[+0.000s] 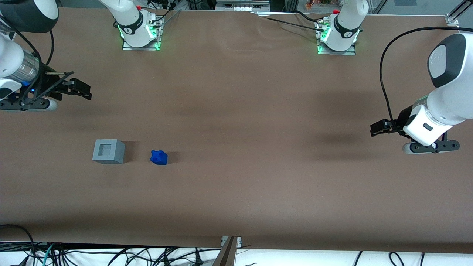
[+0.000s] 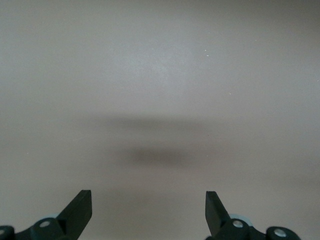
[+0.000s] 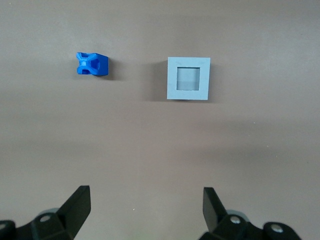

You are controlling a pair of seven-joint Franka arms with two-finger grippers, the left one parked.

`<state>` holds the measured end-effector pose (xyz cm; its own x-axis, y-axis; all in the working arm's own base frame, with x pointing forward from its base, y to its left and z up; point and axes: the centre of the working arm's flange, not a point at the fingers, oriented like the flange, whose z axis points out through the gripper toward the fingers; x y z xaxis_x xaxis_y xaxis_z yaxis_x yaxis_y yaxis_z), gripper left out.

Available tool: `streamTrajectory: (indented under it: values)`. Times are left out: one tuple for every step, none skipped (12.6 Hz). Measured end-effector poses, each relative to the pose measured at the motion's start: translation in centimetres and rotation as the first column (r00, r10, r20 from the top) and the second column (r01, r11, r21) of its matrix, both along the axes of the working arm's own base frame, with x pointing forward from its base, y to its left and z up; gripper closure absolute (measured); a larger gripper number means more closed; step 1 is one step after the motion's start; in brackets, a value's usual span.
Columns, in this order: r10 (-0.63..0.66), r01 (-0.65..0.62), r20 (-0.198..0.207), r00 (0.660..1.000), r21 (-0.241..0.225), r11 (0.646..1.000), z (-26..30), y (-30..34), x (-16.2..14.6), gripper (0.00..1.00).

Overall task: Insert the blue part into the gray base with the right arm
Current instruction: 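Move the open right gripper over the blue part and lower it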

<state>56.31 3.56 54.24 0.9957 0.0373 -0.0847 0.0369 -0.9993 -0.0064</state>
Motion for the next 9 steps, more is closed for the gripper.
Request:
streamTrajectory:
  values:
    - [0.001, -0.001, -0.009, 1.000, -0.001, 1.000, -0.6, 0.1, 0.3, 0.01]
    - [0.006, -0.006, -0.026, 1.000, -0.002, 1.000, -1.5, 0.4, 0.7, 0.01]
    - [0.012, -0.012, -0.039, 0.999, -0.002, 1.000, -2.4, 0.7, 1.0, 0.01]
    - [0.018, -0.019, -0.053, 0.998, -0.004, 1.000, -3.6, 1.3, 1.5, 0.01]
    - [0.018, -0.018, -0.053, 0.998, -0.005, 1.000, -5.0, 2.2, 2.2, 0.01]
    - [0.009, -0.009, -0.034, 0.999, -0.007, 1.000, -6.7, 3.3, 3.3, 0.01]
    - [0.002, -0.002, -0.013, 1.000, -0.007, 1.000, -9.0, 4.5, 4.5, 0.01]
    - [-0.002, 0.002, 0.001, 1.000, -0.007, 1.000, -11.3, 5.5, 5.5, 0.01]
    - [-0.010, 0.010, 0.017, 1.000, -0.006, 1.000, -13.6, 6.6, 6.5, 0.01]
